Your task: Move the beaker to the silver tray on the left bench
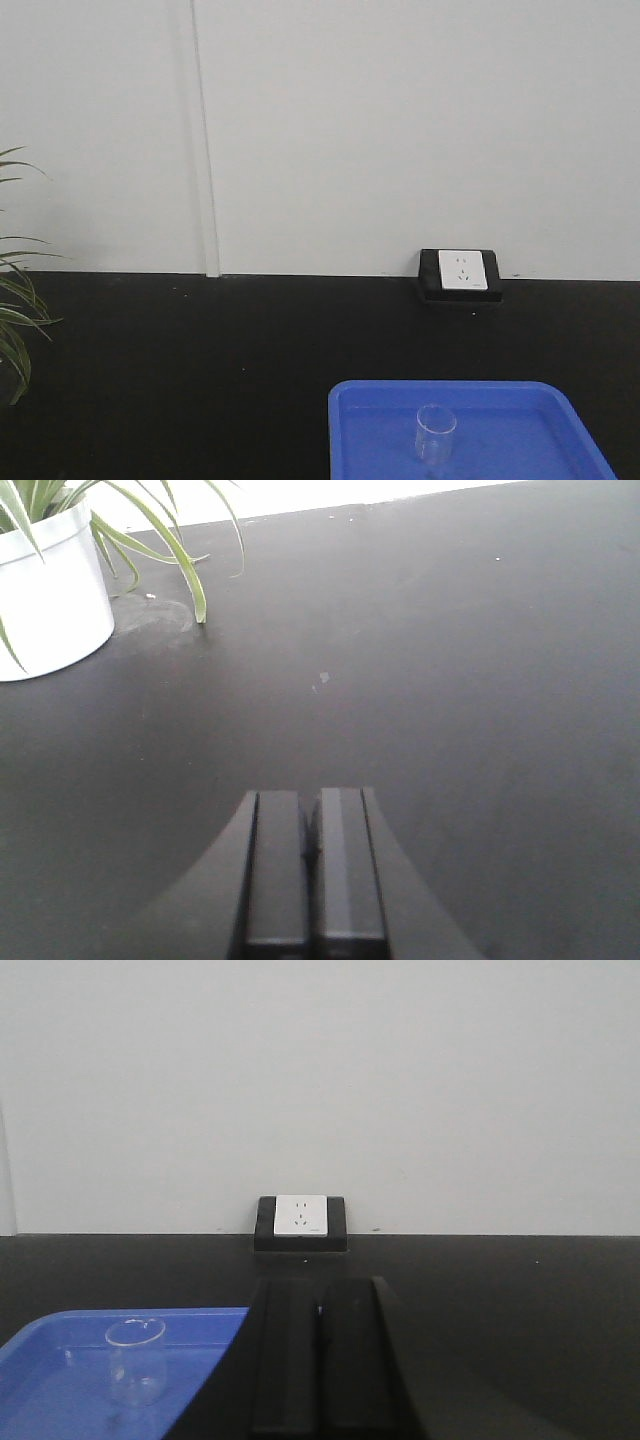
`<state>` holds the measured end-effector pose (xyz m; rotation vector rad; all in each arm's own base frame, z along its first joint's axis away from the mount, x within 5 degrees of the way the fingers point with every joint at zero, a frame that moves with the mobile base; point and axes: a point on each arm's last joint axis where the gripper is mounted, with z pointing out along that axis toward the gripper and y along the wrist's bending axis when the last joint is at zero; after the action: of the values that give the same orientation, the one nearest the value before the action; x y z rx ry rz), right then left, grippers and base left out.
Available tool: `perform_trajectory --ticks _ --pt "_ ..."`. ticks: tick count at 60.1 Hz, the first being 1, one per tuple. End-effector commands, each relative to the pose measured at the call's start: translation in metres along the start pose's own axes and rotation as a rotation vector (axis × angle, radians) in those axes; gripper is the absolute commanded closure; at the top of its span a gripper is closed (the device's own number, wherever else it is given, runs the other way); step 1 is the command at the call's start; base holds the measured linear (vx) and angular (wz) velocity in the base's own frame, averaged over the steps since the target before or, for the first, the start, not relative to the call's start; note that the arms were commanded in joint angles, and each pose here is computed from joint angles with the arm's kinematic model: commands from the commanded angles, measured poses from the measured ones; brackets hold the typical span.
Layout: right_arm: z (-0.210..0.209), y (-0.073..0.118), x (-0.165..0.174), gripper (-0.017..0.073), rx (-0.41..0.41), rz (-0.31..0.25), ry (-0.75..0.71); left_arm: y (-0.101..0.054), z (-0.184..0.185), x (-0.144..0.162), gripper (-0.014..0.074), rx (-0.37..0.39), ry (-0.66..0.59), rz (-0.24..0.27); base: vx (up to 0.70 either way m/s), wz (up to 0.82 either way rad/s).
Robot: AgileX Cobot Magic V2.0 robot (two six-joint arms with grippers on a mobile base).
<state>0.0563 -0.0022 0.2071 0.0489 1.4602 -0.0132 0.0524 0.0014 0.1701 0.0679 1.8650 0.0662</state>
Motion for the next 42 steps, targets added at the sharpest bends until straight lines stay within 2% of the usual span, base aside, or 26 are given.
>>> perform_trajectory --ticks 1,11,18,26,42 --pt "0.000 0.001 -0.010 0.0571 -0.012 -0.013 -0.117 -0.001 0.002 -0.001 0.0592 0.005 -0.069 -0.003 0.00 0.00" --pt "-0.002 0.003 -0.047 0.0571 -0.024 -0.020 -0.253 -0.001 0.002 -0.001 0.0592 0.005 -0.069 -0.003 0.00 0.00" --pt "0.005 0.003 -0.082 0.0569 -0.013 -0.023 -0.219 -0.001 0.002 -0.001 0.0592 0.005 -0.069 -0.003 0.00 0.00" --pt "0.025 0.003 -0.108 0.0565 -0.005 -0.023 -0.140 -0.001 0.002 -0.001 0.0592 0.005 -0.069 -0.003 0.00 0.00" --pt "0.062 0.003 -0.106 0.0533 -0.006 -0.009 -0.027 -0.001 0.002 -0.001 0.0592 0.005 -0.069 -0.003 0.00 0.00"
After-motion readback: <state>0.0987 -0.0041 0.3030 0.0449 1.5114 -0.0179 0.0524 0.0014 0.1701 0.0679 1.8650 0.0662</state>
